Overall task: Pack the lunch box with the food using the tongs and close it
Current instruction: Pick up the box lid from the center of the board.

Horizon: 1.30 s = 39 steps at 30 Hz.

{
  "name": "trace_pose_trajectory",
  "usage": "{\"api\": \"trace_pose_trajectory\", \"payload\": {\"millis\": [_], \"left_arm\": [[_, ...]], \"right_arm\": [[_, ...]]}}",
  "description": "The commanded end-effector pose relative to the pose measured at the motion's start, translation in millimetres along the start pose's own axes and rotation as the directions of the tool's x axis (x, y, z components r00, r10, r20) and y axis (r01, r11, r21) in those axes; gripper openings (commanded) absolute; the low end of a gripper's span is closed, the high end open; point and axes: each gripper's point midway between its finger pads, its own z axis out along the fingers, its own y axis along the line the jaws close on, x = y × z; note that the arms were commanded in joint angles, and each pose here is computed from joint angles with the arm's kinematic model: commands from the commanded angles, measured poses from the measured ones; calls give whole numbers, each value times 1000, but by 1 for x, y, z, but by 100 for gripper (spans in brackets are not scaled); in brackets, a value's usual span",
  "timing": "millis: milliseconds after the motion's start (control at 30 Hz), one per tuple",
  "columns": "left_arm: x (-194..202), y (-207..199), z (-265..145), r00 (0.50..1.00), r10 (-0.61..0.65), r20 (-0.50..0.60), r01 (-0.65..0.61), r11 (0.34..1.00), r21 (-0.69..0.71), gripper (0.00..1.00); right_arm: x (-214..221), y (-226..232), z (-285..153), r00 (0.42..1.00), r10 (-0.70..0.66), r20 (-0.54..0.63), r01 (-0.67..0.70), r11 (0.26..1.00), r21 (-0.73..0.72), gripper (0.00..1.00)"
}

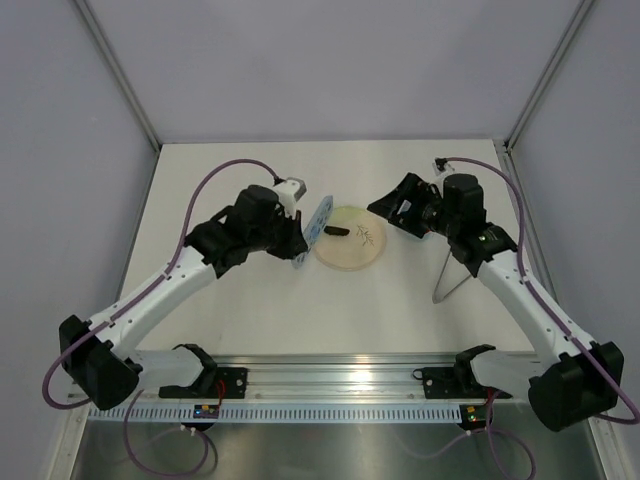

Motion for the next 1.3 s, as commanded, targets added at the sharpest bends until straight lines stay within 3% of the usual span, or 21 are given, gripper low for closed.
{"api": "trace_pose_trajectory", "payload": {"millis": [0,167,233,267,567,800,1167,1267], "left_arm": [[-44,-48,-29,984,-143,107,92,920,381,0],[-79,-52,-52,941,-318,117,183,768,614,0],[-96,-55,-65,927,-338,163,141,717,683,0],[-95,-56,-67,916,-381,124,188,683,706,0],[-104,-69,-82,898,-435,68,192,526,829,0],[-105,-71,-83,894,-444,56,193,496,846,0],[-103,-72,-85,900,-434,46,192,488,851,0],[-100,-71,-83,901,-433,37,200,489,849,0]], "right_arm": [[-1,31,-20,988,-146,58,154,973,-173,87],[20,46,-29,993,-107,45,116,930,-348,91],[26,46,-28,996,-76,39,86,914,-397,93],[28,48,-29,997,-70,34,78,905,-417,94],[39,68,-39,997,-68,32,73,794,-604,95],[29,90,-50,992,-81,95,125,691,-712,87],[18,110,-50,994,-57,91,106,595,-797,57],[16,115,-52,994,-65,90,111,577,-809,53]]}}
